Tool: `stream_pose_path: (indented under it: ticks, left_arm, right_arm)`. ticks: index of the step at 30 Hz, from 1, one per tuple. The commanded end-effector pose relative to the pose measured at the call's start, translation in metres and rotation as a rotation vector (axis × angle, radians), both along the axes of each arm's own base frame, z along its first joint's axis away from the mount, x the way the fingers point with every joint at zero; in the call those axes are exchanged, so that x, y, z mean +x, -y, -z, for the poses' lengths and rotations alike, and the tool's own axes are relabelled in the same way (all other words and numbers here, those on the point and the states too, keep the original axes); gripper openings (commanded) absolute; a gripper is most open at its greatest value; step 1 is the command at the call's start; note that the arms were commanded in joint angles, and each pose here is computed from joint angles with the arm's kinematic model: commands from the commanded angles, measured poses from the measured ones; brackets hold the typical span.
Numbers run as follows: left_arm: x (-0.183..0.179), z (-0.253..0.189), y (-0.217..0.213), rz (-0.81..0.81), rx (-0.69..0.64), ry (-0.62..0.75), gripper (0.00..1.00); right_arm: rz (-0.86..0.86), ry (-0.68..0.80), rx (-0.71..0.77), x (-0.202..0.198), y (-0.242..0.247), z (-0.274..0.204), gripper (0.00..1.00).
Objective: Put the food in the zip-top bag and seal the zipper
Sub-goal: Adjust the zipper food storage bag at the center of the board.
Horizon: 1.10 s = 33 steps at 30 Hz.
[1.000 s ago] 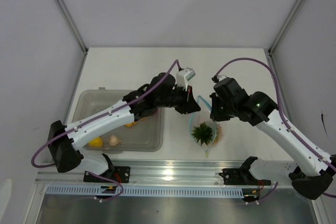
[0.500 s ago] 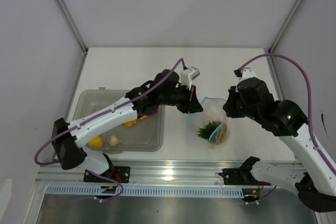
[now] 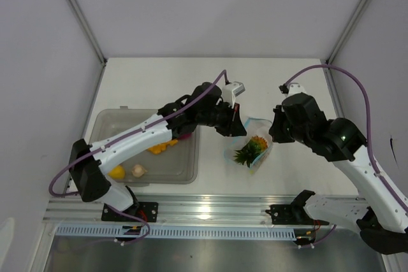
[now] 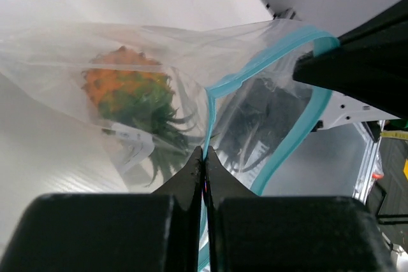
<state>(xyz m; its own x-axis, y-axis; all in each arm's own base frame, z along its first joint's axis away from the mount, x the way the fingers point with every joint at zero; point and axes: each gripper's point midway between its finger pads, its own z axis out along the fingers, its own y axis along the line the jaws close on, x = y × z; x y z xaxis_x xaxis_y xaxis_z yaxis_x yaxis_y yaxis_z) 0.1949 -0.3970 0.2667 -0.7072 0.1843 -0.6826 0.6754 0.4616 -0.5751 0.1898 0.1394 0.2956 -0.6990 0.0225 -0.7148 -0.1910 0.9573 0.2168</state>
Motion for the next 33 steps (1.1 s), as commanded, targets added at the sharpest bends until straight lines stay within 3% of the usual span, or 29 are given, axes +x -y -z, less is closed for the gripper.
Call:
stream_pose_path:
  ticks: [1,4,7,8,11,20,28,33]
  left_arm:
    - [0.002,0.012,0.002,0.034,0.032,-0.006,0.01]
    - [0.002,0.012,-0.001,0.041,0.04,0.018,0.1]
    - [0.002,0.004,-0.008,0.025,0.034,0.051,0.44]
    - [0.002,0.002,-0.012,0.017,0.032,0.062,0.67]
    - [0.005,-0.009,-0.034,-0.056,0.029,0.129,0.99]
    - [0.005,-0.041,-0.132,-0.33,0.015,0.255,0.99]
    - [0.015,0.056,-0.223,-0.628,0.159,-0.05,0.99]
    - [0.022,0.087,-0.266,-0.82,0.211,-0.173,1.0]
  right_arm:
    - [0.02,-0.003,-0.007,0.006,-0.003,0.007,0.0]
    - [0.031,0.006,-0.032,0.01,0.001,0.006,0.0]
    - [0.056,-0.009,-0.079,0.012,0.008,0.009,0.0]
    - [0.061,-0.012,-0.087,0.012,0.01,0.009,0.0]
    - [0.076,-0.025,-0.105,0.013,0.013,0.012,0.0]
    - [0.054,-0.065,-0.123,0.019,0.003,0.031,0.0]
    - [0.015,-0.079,-0.14,0.027,-0.008,0.04,0.0]
    - [-0.01,-0.091,-0.135,0.028,-0.015,0.047,0.0]
